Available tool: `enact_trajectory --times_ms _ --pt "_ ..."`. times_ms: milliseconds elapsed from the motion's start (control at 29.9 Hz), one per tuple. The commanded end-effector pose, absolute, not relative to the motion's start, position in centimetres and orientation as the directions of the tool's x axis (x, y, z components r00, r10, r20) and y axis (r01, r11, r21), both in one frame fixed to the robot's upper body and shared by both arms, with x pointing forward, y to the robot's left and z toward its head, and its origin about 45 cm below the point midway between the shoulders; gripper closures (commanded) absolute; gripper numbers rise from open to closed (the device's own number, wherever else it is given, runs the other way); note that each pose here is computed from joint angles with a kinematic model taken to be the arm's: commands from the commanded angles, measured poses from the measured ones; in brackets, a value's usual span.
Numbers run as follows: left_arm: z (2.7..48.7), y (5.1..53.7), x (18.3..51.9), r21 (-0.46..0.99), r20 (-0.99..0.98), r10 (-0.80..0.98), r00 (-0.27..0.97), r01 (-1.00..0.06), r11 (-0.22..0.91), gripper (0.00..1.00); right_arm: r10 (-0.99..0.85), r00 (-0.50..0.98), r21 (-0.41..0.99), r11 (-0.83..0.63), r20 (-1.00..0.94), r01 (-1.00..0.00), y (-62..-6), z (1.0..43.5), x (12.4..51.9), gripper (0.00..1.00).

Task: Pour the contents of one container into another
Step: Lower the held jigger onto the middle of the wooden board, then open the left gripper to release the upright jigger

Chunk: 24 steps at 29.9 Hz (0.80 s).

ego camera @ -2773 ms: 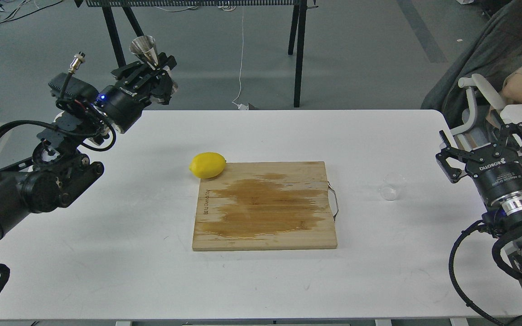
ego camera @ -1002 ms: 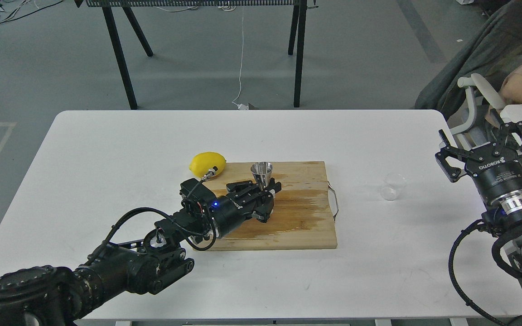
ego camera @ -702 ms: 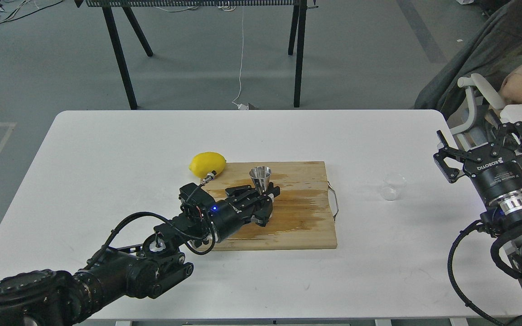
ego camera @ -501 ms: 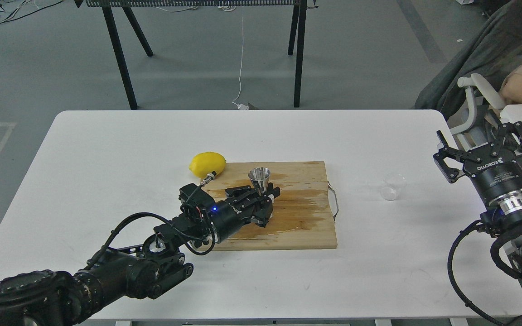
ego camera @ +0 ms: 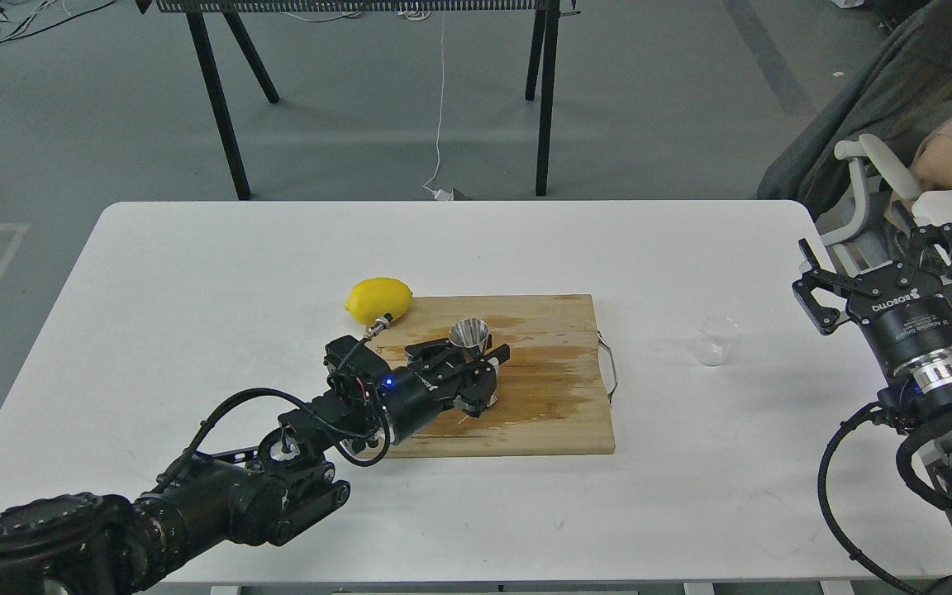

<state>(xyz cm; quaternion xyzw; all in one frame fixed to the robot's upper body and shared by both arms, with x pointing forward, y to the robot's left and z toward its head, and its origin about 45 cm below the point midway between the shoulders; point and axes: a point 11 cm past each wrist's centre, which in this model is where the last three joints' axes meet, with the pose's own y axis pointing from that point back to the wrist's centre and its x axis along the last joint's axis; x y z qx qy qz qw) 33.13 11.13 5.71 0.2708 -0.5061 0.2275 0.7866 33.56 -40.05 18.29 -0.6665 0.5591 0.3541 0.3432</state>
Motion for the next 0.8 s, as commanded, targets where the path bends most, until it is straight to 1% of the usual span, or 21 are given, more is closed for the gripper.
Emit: enact_trajectory --times_ms 0,67,267,368,768 --pt "5.5 11.2 32.9 0.201 0.917 0.083 0.39 -0.631 0.749 0.28 -0.503 0.124 -0.059 -0.142 -0.855 -0.988 -40.0 18.2 33.5 0.01" --pt "5.3 11.2 32.7 0.203 0.915 0.084 0.394 -0.631 0.748 0.21 -0.503 0.124 -0.059 -0.142 -0.855 -0.988 -40.0 18.2 33.5 0.01" --pt "5.4 11.0 32.6 0.201 0.915 0.083 0.394 -0.626 0.753 0.05 -0.504 0.123 -0.059 -0.14 -0.855 -0.988 -40.1 18.2 33.5 0.01" --pt "5.4 10.9 32.6 0.198 0.915 0.085 0.394 -0.624 0.756 0.03 -0.507 0.121 -0.058 -0.139 -0.854 -0.989 -40.2 18.3 33.5 0.01" --pt "4.8 11.0 31.8 0.209 0.909 0.085 0.409 -0.62 0.756 0.02 -0.517 0.117 -0.052 -0.139 -0.848 -0.989 -40.5 18.3 33.4 0.01"
